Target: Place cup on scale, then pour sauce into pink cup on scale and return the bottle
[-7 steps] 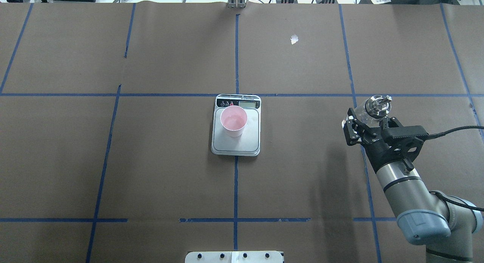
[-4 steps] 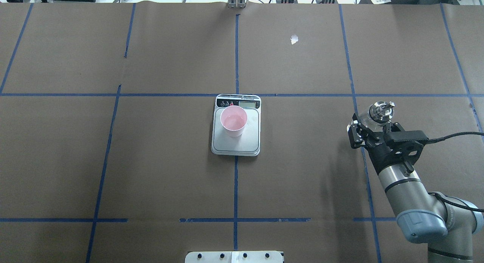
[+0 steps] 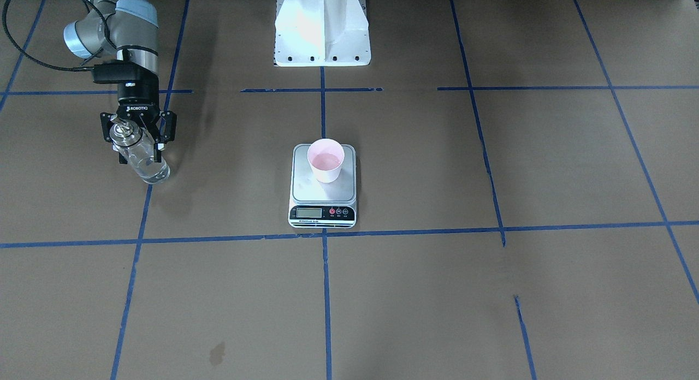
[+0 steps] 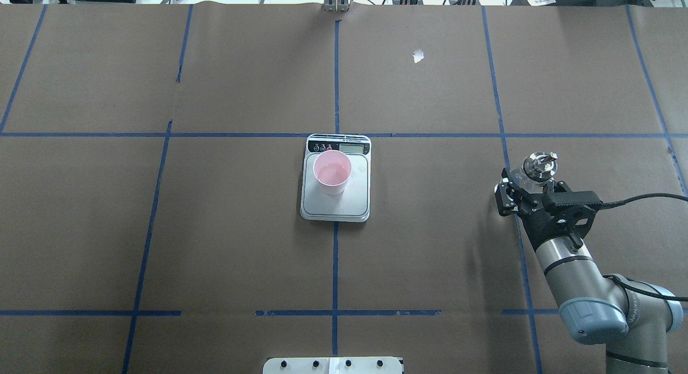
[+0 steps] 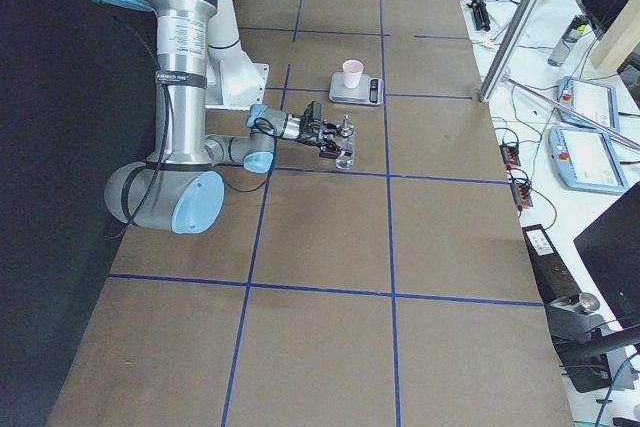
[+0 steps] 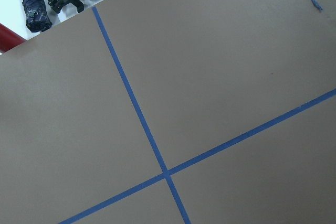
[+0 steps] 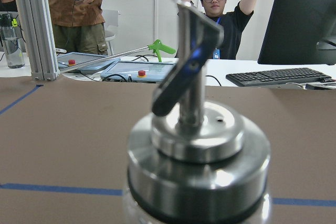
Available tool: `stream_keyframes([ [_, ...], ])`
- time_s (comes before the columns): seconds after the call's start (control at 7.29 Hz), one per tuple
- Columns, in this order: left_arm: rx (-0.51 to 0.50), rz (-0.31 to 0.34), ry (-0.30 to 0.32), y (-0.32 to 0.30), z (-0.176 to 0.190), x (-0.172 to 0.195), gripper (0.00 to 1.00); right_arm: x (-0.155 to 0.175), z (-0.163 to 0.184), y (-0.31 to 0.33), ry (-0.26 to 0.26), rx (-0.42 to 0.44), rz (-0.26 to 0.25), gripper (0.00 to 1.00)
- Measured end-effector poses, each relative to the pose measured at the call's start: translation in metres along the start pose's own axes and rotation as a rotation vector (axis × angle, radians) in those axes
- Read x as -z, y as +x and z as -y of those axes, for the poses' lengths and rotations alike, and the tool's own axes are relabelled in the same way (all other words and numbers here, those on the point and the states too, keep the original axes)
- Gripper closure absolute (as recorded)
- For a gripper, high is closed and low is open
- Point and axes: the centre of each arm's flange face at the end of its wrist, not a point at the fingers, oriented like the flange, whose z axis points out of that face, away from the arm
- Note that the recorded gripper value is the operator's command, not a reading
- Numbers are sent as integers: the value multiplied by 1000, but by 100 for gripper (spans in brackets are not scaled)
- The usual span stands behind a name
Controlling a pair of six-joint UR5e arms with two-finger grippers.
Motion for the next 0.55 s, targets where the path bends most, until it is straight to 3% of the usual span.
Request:
stream_keyframes([
  [0.55,-2,0,1,0,1,0,0,0,-5,-3,-47,-2,17,100],
])
